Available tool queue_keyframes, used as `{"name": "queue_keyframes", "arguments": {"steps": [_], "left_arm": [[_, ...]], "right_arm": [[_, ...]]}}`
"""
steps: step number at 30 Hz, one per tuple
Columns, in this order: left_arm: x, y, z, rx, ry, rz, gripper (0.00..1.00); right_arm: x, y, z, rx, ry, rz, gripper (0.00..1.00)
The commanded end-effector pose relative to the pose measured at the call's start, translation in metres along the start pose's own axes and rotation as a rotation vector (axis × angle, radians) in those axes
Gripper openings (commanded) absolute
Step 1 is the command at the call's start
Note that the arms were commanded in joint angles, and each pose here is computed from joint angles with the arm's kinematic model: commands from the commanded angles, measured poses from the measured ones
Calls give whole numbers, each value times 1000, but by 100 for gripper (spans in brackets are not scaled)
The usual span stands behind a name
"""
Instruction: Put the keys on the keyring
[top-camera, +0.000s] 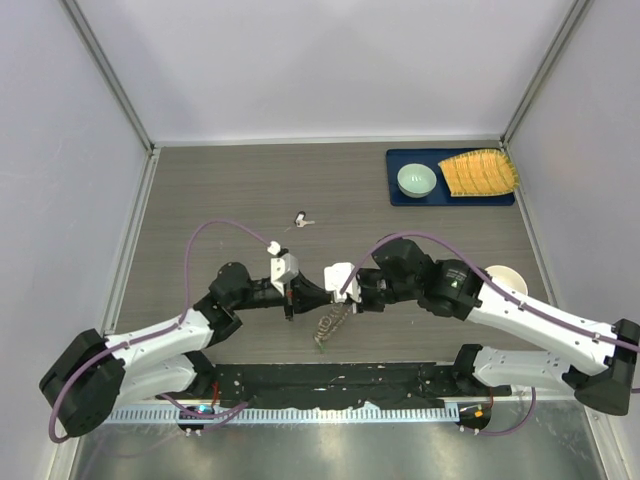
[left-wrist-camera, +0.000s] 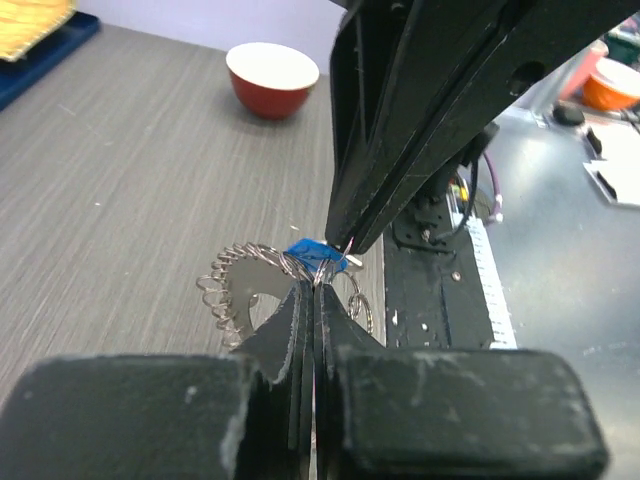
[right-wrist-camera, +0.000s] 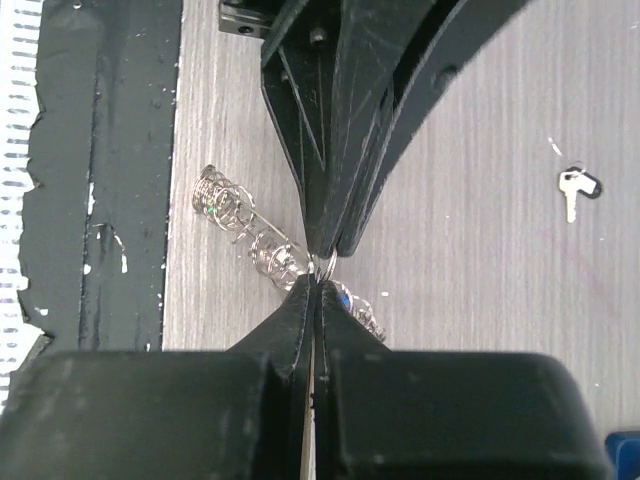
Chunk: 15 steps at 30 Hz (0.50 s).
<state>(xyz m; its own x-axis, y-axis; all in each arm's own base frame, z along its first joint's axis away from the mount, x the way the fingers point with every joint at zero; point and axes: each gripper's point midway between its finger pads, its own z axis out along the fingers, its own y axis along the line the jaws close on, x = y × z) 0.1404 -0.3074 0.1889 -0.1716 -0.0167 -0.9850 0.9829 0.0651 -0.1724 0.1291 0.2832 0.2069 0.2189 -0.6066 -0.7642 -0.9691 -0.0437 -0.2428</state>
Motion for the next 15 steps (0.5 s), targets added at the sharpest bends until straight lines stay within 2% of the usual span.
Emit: {"name": "queue_keyframes", "arguments": {"steps": [1,2,11,15], "left_arm": [[-43,27,-13,-218,-226,-31,0],[-55,26,-16,-227,-281,-21,0],[-94,29,-38,-304,-531,-95,0],[-104,28,-42,-320,-589,-102,0]], "right_arm": [[-11,-6,-10,65,-66,12,1],[-8,-6,-9,69,-63,20,1],[-18,-7,12,81,-191,42,1],[-18,-14,21,132,-239,65,1]]}}
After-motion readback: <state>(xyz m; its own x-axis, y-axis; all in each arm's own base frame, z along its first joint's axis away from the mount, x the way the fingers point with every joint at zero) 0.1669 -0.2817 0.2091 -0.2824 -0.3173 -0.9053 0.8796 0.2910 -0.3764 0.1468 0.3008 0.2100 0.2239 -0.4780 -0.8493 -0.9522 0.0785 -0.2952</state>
